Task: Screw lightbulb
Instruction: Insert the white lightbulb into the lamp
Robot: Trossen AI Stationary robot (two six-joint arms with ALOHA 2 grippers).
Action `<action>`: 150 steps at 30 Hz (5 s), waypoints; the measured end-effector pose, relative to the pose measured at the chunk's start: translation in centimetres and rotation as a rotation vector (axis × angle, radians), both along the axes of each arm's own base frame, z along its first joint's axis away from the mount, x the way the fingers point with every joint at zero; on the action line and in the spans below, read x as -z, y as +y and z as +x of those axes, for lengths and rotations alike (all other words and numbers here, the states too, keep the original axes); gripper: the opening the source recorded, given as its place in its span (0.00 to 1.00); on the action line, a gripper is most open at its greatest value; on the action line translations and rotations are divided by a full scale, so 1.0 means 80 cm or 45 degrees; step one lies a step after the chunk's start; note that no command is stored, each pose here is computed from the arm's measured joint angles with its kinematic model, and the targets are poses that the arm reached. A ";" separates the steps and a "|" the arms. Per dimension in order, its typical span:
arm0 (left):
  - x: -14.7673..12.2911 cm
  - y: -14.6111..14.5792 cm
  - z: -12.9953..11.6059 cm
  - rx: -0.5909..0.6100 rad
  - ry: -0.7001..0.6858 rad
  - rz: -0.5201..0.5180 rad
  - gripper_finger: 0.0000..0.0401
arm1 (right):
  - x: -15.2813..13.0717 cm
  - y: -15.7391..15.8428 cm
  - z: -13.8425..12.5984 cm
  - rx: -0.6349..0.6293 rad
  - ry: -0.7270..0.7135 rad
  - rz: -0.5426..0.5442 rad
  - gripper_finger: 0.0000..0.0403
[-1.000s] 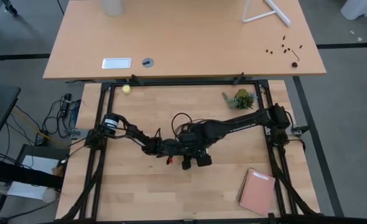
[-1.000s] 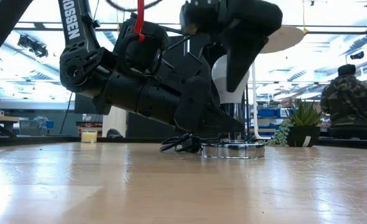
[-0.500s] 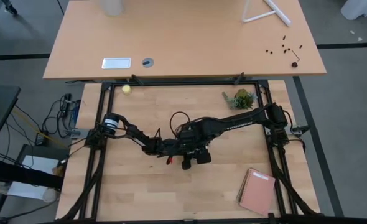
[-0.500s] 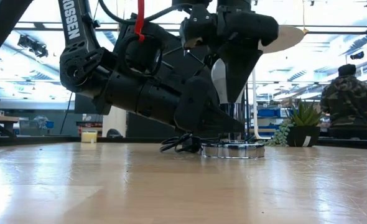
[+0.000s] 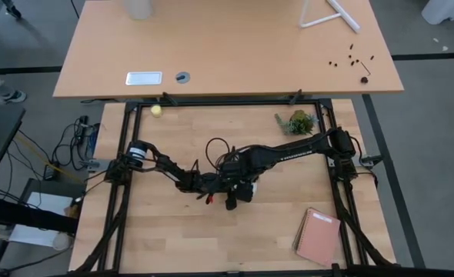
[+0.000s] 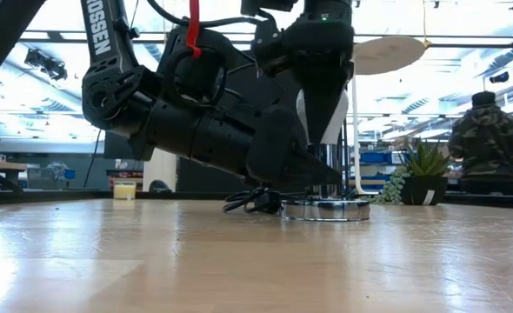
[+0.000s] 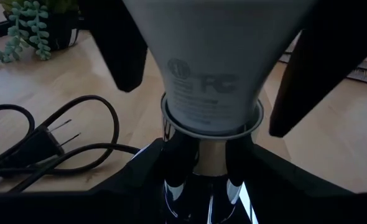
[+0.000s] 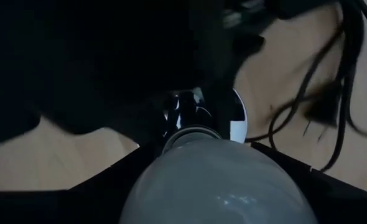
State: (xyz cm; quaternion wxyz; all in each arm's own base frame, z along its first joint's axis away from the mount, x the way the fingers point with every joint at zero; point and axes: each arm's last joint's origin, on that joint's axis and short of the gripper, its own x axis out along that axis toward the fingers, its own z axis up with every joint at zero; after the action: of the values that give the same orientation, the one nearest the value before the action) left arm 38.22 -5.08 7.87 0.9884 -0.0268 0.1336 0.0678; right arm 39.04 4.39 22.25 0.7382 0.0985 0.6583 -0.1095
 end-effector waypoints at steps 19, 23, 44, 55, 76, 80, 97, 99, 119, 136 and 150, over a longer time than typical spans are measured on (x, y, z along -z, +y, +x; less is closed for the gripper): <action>-0.001 0.002 -0.001 -0.077 -0.017 -0.035 0.48 | 0.001 -0.004 -0.001 0.935 -0.085 -0.036 0.66; -0.001 0.002 -0.001 -0.077 -0.021 -0.037 0.47 | 0.001 -0.005 0.000 0.881 -0.093 -0.071 0.69; 0.000 0.002 -0.001 -0.070 0.005 -0.032 0.48 | -0.115 0.029 -0.063 0.278 -0.451 -0.241 0.85; 0.001 0.001 -0.001 -0.060 0.012 -0.012 0.48 | -0.047 0.064 -0.120 0.131 -0.570 -0.294 0.85; 0.002 0.000 -0.001 -0.027 0.030 0.014 0.48 | 0.070 0.017 -0.153 -0.188 -1.050 -0.193 0.81; 0.005 0.001 -0.002 -0.057 0.059 0.009 0.48 | 0.071 0.020 -0.154 -0.255 -1.033 -0.130 0.81; 0.007 0.003 -0.003 -0.089 0.085 0.038 0.48 | 0.042 0.044 -0.191 -0.289 -1.002 -0.158 0.79; 0.007 0.003 -0.003 -0.079 0.086 0.043 0.48 | 0.044 0.036 -0.188 -0.255 -0.987 -0.185 0.78; 0.000 -0.005 -0.001 0.135 0.008 0.049 0.48 | -0.011 0.011 -0.125 -0.407 -0.497 -0.123 0.77; -0.014 -0.009 0.017 0.114 -0.045 0.102 0.48 | -0.029 0.031 -0.070 -0.415 -0.309 -0.067 0.82; -0.027 -0.010 0.035 0.077 -0.037 0.072 0.48 | -0.032 0.030 -0.073 -0.440 -0.241 -0.108 0.78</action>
State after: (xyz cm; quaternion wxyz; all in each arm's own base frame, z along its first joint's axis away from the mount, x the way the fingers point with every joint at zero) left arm 41.06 -5.88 10.06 0.9921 0.0042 0.1180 0.0412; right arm 33.20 6.76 24.82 0.8080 -0.0374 0.5880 0.0009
